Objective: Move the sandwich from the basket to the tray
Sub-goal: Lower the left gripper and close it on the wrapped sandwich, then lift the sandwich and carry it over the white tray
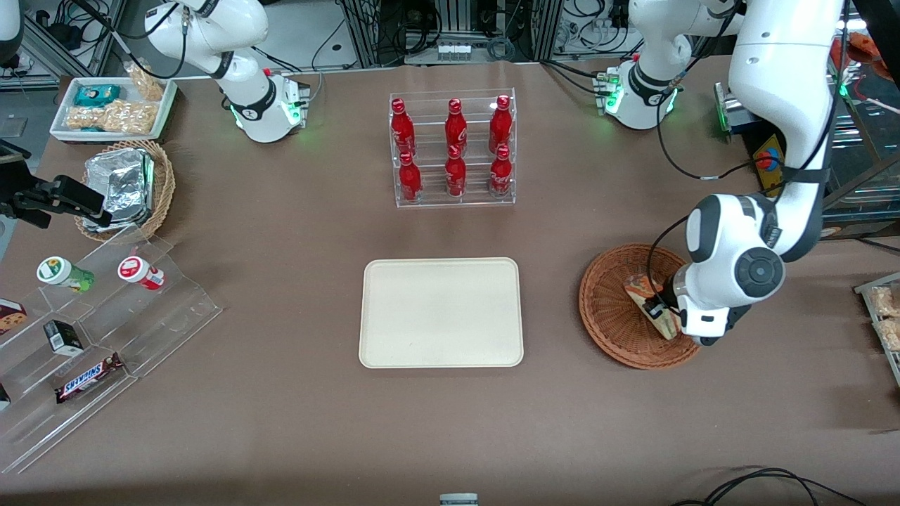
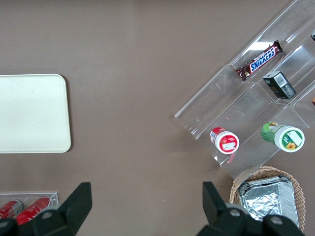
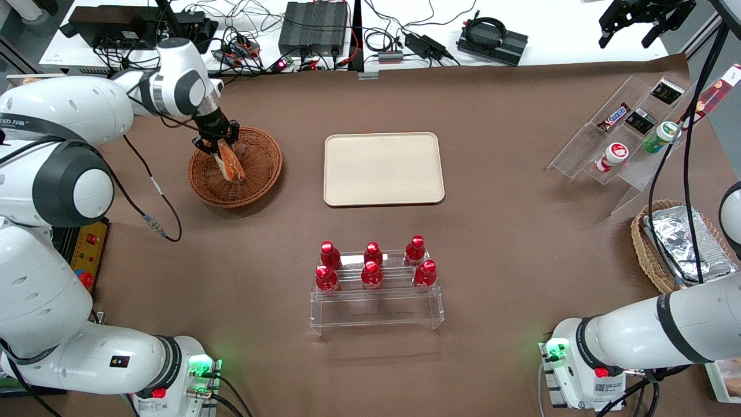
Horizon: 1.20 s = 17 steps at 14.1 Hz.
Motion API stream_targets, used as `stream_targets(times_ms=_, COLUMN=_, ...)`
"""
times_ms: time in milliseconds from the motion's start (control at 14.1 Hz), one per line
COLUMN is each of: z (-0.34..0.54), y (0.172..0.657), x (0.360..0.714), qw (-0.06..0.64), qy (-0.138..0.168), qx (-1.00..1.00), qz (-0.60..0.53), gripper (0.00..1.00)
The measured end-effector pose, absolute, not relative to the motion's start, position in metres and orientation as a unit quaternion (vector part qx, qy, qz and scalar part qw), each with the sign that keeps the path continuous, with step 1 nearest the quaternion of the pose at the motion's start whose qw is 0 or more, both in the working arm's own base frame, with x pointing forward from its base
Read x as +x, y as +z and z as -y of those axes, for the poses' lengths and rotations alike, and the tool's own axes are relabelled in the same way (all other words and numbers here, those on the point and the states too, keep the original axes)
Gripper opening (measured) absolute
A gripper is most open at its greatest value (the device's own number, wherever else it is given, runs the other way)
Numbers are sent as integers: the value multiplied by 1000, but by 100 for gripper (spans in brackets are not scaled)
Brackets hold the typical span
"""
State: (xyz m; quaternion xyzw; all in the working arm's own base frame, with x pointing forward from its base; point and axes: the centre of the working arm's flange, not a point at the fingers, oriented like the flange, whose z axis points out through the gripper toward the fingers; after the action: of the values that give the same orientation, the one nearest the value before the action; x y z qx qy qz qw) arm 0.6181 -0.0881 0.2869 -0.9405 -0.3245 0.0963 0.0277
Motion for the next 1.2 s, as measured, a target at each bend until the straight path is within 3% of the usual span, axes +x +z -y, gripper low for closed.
stream_targets(times_ms=141, z=95, y=318, x=630, qw=22, qy=94, qx=-951, qz=294, gripper=18)
stream_targets(times_ms=354, z=139, y=341, x=632, qw=-6, qy=85, qx=-984, qz=157, gripper=15)
stream_targets(times_ms=636, z=251, y=330, x=639, qw=-33, qy=77, qx=-995, qz=57, gripper=14)
stream_targets(times_ms=848, z=339, y=303, x=632, qw=-45, qy=64, qx=-997, qz=15, gripper=14)
stream_targets(times_ms=1202, z=457, y=295, x=592, qw=-63, qy=29, qx=-997, qz=22, gripper=14)
